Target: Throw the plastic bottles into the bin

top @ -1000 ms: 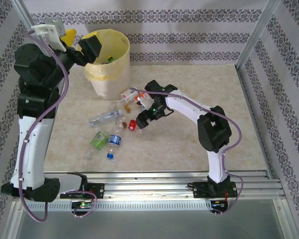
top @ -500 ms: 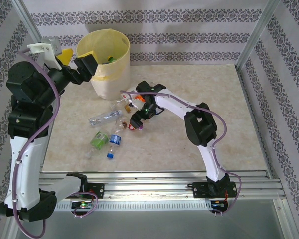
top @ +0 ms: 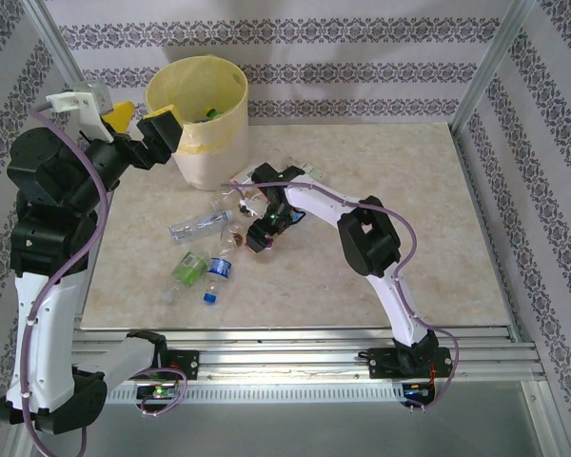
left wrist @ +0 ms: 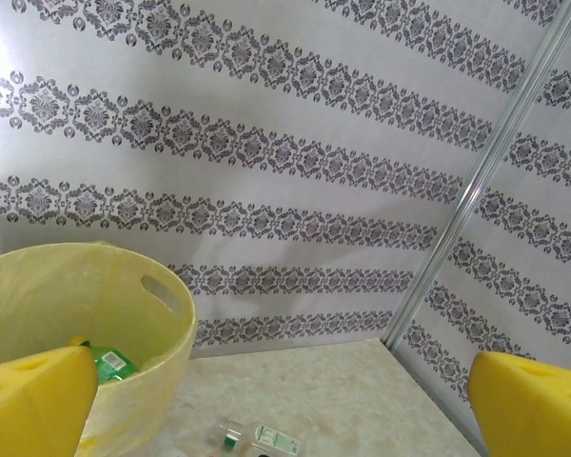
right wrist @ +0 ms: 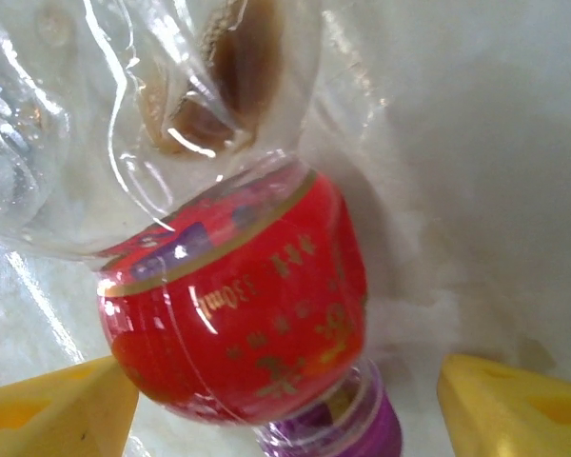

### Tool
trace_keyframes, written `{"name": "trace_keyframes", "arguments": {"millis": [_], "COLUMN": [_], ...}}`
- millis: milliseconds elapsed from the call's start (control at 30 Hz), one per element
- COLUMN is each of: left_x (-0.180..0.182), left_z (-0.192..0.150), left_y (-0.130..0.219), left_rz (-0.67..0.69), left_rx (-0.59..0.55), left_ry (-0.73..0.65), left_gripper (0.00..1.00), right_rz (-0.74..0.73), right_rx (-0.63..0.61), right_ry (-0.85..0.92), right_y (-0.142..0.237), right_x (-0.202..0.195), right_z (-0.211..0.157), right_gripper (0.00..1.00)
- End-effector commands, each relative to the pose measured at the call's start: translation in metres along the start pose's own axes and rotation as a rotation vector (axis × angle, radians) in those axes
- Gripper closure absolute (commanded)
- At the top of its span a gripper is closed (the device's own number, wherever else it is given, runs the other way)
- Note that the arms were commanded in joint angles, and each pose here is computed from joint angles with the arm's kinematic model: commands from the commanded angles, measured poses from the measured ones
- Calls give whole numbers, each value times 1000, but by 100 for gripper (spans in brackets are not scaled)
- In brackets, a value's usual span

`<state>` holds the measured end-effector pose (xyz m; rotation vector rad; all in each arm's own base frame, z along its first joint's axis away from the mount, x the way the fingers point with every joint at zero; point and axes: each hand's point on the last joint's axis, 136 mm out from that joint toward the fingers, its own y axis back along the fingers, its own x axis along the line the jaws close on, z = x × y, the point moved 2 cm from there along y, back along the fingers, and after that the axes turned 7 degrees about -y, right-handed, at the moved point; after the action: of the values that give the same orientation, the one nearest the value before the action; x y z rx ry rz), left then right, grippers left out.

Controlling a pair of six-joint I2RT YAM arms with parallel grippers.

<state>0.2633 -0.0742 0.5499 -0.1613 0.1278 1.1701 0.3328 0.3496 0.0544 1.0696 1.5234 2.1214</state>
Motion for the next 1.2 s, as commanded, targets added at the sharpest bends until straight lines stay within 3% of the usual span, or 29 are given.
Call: {"name": "trace_keyframes", "arguments": {"millis": [0, 367, 767, 1167], "left_x": [0, 3, 3, 4], "left_z": [-6, -10, -17, -55], "left_y": [2, 1, -9, -38], "left_rz": [6, 20, -4, -27], "left_rx": [16, 17, 18, 118], "left_ry": [8, 10, 47, 146], "left_gripper": [0, 0, 0, 2], "right_rz": [-8, -43, -51, -63], "right_rx": [34, 50, 45, -94], "right_ry": [3, -26, -6, -43], "right_y": [-9, -10, 6, 69], "right_x": [3, 3, 21, 44], "right_z": [-4, -20, -49, -73], "right_gripper": [22, 59, 76, 78]}}
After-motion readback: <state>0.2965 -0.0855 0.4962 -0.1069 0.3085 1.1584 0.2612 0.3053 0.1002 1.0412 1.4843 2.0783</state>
